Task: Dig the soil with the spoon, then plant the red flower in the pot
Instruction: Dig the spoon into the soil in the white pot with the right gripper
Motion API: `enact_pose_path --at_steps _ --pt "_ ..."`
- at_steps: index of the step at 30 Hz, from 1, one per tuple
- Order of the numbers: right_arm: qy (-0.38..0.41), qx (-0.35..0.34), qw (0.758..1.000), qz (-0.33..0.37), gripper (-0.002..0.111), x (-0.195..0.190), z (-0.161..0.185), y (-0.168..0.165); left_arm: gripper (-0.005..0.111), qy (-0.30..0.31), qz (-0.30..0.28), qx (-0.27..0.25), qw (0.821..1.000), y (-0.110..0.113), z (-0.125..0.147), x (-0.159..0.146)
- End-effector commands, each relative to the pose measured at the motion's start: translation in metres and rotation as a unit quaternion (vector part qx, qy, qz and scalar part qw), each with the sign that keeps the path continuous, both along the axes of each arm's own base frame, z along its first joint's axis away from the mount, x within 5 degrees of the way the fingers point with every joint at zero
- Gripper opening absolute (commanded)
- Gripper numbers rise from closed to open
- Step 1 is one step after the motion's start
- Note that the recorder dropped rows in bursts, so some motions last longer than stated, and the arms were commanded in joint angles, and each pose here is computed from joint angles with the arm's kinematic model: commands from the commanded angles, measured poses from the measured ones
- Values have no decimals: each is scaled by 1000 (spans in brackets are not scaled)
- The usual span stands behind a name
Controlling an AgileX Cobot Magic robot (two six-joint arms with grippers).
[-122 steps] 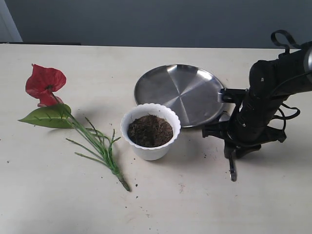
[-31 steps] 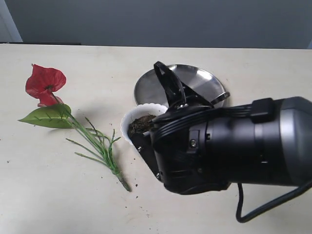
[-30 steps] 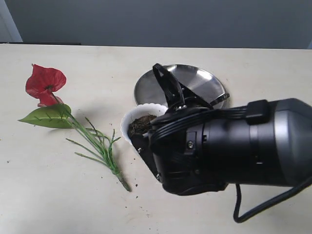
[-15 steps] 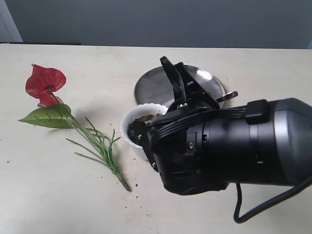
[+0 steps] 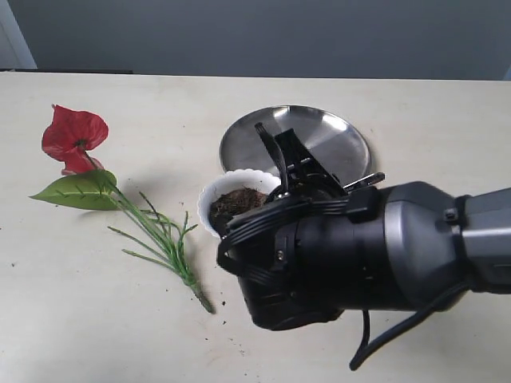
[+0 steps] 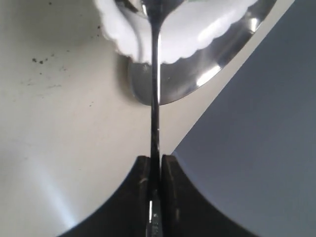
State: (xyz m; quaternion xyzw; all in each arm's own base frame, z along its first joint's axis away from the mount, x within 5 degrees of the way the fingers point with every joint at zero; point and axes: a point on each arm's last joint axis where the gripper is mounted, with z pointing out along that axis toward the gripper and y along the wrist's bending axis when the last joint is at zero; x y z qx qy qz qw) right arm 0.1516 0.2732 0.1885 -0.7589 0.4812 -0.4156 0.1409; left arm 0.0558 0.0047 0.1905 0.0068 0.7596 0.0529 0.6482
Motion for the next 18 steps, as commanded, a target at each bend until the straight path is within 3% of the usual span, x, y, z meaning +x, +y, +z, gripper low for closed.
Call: enact_pose_path --at_steps 1,10,18 --pt "-50 38 998 -7 -1 5 8 2 0 -6 -4 -4 1000 -1 2 0" --pt "-27 72 996 -42 -1 -1 15 -4 0 -6 -4 -4 1000 -1 2 0" --pt "36 61 998 -2 -1 -8 6 2 0 -6 -4 -4 1000 -1 2 0"
